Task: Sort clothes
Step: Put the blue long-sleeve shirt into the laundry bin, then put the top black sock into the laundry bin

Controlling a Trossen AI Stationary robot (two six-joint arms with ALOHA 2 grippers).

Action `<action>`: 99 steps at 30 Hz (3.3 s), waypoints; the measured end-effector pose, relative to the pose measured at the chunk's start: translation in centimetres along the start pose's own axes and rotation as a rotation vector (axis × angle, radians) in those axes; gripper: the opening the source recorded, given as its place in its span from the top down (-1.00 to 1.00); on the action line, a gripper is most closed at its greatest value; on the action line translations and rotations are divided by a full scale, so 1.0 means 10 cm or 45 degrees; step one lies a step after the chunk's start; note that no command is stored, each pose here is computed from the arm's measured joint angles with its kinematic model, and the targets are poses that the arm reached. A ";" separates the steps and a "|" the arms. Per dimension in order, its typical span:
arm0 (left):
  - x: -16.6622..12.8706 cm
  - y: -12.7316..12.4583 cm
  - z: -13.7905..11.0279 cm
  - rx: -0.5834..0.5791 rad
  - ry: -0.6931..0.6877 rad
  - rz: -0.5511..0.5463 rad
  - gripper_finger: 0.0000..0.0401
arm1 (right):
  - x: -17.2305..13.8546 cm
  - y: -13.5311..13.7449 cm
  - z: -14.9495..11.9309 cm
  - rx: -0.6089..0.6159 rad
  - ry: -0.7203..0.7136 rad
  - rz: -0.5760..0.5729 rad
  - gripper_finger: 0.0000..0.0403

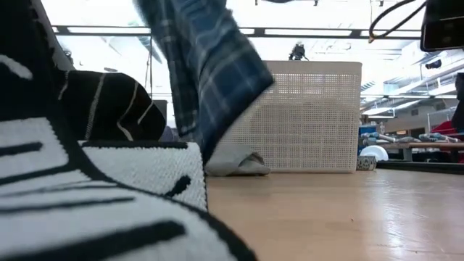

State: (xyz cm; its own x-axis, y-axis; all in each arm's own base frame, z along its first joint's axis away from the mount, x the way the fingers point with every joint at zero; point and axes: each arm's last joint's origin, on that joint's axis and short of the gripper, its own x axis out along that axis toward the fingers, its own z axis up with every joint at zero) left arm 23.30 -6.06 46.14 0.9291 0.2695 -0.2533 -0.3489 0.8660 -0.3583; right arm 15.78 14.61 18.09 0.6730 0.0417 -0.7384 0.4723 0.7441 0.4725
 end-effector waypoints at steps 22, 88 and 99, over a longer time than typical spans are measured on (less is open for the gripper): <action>1.19 0.53 1.76 0.175 -0.895 0.064 1.00 | -0.13 -0.04 0.07 -0.017 -0.077 0.140 -0.11; 1.87 1.21 0.47 0.410 0.843 0.241 -0.11 | 0.17 -0.46 0.87 0.179 -0.126 -0.095 -0.11; 0.93 0.56 0.19 0.399 0.853 0.389 -0.11 | 0.13 -0.30 0.73 0.102 -0.080 0.032 -0.11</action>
State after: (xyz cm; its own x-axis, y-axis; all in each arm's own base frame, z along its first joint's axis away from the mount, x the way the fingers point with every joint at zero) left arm 30.19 2.11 43.50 0.4916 0.2896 -0.8213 -0.4332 0.8994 0.0579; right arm 19.41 7.59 19.22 0.7184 0.0159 -0.6954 0.4970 0.6877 0.5292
